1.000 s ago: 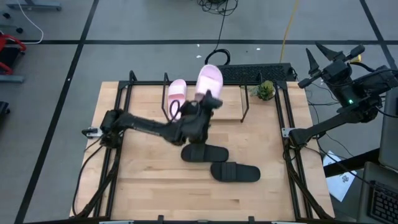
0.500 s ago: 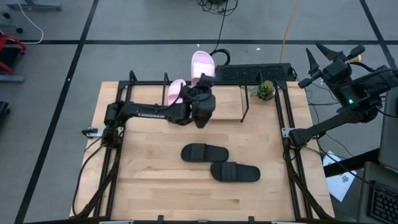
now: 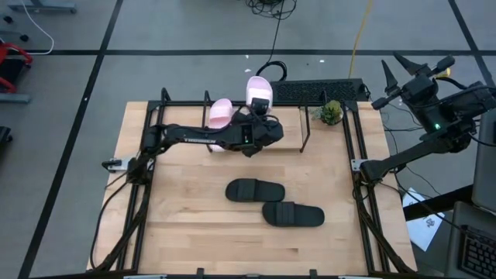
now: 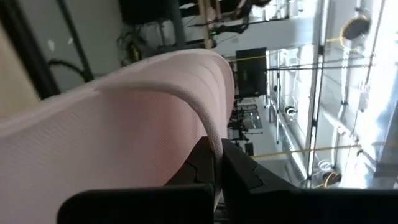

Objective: Pick and place slides into the shelf
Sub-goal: Put the pink slipper on the shelf

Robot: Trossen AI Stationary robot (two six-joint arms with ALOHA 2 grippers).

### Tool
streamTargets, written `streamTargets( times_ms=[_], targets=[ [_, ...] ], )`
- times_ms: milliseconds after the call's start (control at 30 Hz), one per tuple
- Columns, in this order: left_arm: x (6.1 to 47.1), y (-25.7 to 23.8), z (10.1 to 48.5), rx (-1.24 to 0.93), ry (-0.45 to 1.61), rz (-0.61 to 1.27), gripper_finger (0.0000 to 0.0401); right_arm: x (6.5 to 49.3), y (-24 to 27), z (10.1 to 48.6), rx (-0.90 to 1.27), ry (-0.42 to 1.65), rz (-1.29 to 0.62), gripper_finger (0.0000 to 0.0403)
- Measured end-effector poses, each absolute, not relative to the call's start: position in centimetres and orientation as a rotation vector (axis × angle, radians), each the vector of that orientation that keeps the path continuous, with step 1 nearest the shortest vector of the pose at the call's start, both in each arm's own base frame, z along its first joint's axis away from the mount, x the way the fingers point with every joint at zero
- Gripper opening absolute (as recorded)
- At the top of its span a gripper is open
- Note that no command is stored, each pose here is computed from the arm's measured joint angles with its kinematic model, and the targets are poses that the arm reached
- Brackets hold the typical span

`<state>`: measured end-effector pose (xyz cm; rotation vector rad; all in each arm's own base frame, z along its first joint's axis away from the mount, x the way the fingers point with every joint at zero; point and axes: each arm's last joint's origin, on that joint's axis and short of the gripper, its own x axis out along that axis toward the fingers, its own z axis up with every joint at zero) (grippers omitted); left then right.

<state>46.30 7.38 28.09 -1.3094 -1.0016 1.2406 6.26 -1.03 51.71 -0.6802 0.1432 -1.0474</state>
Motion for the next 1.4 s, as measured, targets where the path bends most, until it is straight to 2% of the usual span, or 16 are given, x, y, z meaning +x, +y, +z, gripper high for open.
streamTargets(
  times_ms=[133, 467, 1000, 1400],
  targets=[
    [46.1, 8.4, 26.6, -1.368, -0.952, 1.273, 0.0000, 6.2, -1.1, 51.7, -0.684, 0.177, -1.066, 0.0118],
    [44.4, 9.1, 25.5, -1.434, -0.817, 1.398, 0.0000, 6.0, -1.1, 51.7, -0.677, 0.176, -1.071, 0.0118],
    [42.4, 10.9, 24.4, -1.385, -0.614, 1.588, 0.0000, 6.0, -1.1, 51.7, -0.674, 0.181, -1.075, 0.0118],
    [42.1, 11.5, 24.3, -1.376, -0.605, 1.618, 0.0000, 6.0, -1.1, 51.7, -0.674, 0.180, -1.074, 0.0118]
  ],
)
